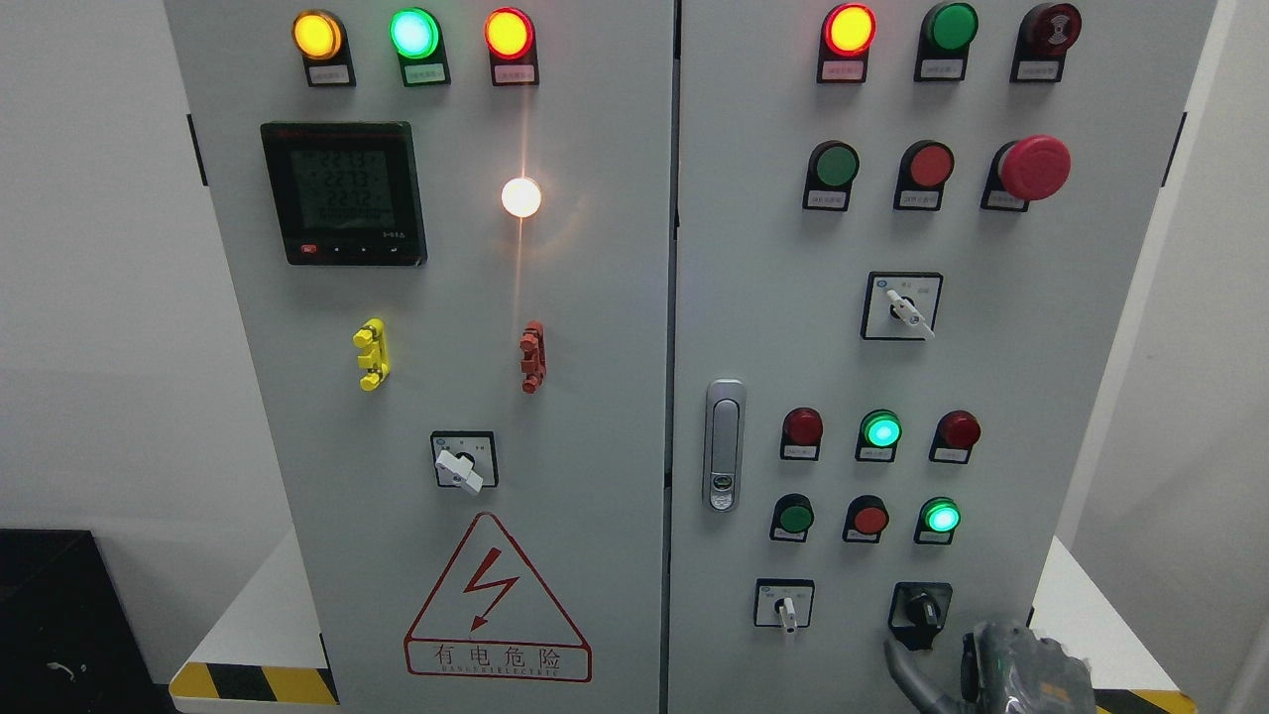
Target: Flip black knob to close circuit
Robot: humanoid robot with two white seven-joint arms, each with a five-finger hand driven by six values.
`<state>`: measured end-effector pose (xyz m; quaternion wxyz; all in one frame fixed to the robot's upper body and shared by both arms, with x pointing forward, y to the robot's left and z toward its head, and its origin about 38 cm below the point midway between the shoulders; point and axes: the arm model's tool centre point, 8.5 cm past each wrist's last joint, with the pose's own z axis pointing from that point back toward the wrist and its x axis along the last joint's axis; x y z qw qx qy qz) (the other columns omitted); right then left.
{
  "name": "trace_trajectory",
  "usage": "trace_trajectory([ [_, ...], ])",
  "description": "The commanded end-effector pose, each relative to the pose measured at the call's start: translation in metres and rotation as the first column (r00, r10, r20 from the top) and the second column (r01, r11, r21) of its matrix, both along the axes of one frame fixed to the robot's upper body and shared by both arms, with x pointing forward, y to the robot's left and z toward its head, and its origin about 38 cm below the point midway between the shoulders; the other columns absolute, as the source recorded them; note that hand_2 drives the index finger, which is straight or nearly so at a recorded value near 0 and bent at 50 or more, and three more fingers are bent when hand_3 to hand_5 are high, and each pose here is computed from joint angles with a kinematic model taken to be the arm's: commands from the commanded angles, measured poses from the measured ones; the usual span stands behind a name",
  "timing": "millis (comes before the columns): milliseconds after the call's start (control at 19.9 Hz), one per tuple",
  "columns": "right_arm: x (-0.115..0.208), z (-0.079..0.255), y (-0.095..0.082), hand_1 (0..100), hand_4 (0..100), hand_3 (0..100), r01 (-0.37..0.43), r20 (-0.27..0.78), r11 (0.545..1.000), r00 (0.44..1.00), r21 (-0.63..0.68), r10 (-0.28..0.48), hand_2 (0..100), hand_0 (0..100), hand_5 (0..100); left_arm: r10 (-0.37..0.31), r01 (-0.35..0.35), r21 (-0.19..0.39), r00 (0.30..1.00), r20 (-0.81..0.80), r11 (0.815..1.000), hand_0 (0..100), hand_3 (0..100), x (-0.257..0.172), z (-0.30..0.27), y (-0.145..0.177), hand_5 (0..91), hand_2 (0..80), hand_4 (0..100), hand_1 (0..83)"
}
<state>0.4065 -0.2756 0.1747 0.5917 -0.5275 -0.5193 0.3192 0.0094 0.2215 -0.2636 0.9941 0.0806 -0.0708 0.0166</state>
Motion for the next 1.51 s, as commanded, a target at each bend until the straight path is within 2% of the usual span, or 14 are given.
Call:
trace_trajectory([
  [0, 0.004, -0.009, -0.017, 0, 98, 100, 0.038, -0.024, 0.999, 0.999, -0.002, -0.038, 93, 0, 100, -0.001, 0.001, -0.002, 1.000, 0.001, 1.000, 12, 0, 0.000, 0.000, 0.000, 0.0, 0.0, 0, 55.6],
  [1456, -0.003, -0.006, -0.049, 0, 98, 100, 0.115, -0.008, 0.993, 0.993, 0.016, -0.115, 92, 0, 99, -0.001, 0.001, -0.002, 1.000, 0.001, 1.000, 12, 0, 0.000, 0.000, 0.000, 0.0, 0.0, 0, 55.6],
])
